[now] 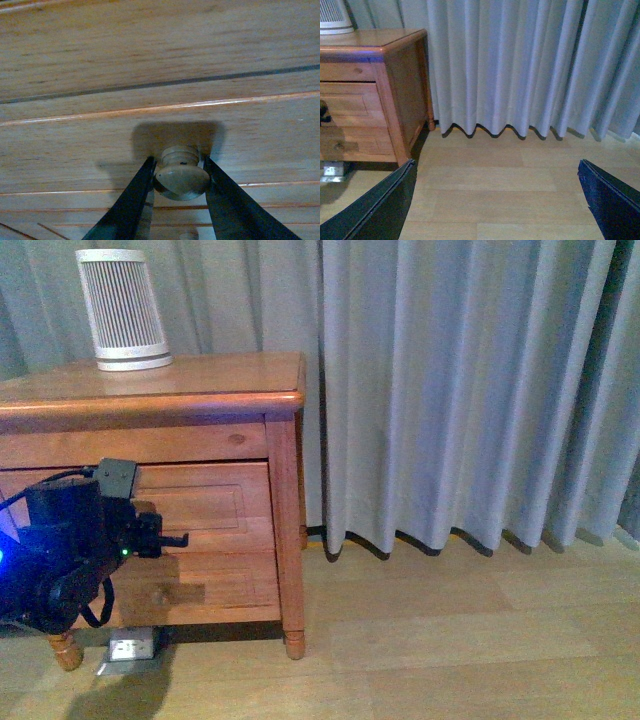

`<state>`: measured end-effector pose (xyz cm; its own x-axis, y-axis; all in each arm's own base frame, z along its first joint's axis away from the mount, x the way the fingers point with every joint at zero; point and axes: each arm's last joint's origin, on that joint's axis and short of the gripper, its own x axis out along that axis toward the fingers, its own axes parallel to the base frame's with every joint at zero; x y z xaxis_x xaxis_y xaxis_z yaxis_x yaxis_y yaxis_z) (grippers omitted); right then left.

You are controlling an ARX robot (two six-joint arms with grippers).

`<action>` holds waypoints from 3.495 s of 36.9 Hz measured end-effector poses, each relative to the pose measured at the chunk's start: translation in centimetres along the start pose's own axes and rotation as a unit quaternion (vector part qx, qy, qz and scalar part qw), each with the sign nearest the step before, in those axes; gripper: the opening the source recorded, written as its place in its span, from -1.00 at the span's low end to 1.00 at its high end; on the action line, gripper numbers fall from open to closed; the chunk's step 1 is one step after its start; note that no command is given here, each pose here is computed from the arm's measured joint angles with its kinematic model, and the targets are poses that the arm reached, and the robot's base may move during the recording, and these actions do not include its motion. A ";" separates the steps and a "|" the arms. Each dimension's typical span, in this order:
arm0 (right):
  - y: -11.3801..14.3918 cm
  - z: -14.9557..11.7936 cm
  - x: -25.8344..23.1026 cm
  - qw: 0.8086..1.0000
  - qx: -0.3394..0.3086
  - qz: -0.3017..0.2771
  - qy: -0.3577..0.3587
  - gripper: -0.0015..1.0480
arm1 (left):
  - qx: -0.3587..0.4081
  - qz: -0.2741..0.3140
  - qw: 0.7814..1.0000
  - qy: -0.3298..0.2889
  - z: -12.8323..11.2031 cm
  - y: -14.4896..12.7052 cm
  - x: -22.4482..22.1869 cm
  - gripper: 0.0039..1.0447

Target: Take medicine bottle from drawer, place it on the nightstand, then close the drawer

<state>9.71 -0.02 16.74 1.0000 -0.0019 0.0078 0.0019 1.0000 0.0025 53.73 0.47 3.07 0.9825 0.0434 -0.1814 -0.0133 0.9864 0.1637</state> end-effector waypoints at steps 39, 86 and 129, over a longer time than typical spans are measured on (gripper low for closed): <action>0.0 0.0 0.0 1.000 0.000 0.000 0.000 0.87 | 0.015 0.001 0.999 0.043 -3.1 -0.3 -16.1 -0.51; 0.0 0.0 0.0 1.000 0.000 0.000 0.000 0.87 | -0.058 -0.011 0.993 -0.098 12.7 3.7 -43.8 0.88; 0.0 0.0 0.0 1.000 0.000 0.000 0.000 0.87 | -0.078 -0.015 0.992 -0.094 5.5 2.4 -45.8 -0.95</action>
<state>9.71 -0.02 16.74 1.0000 -0.0019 0.0078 0.0019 1.0000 0.0029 9.73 -0.03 17.05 1.0000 -0.0031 0.0029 0.0030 1.0000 0.0051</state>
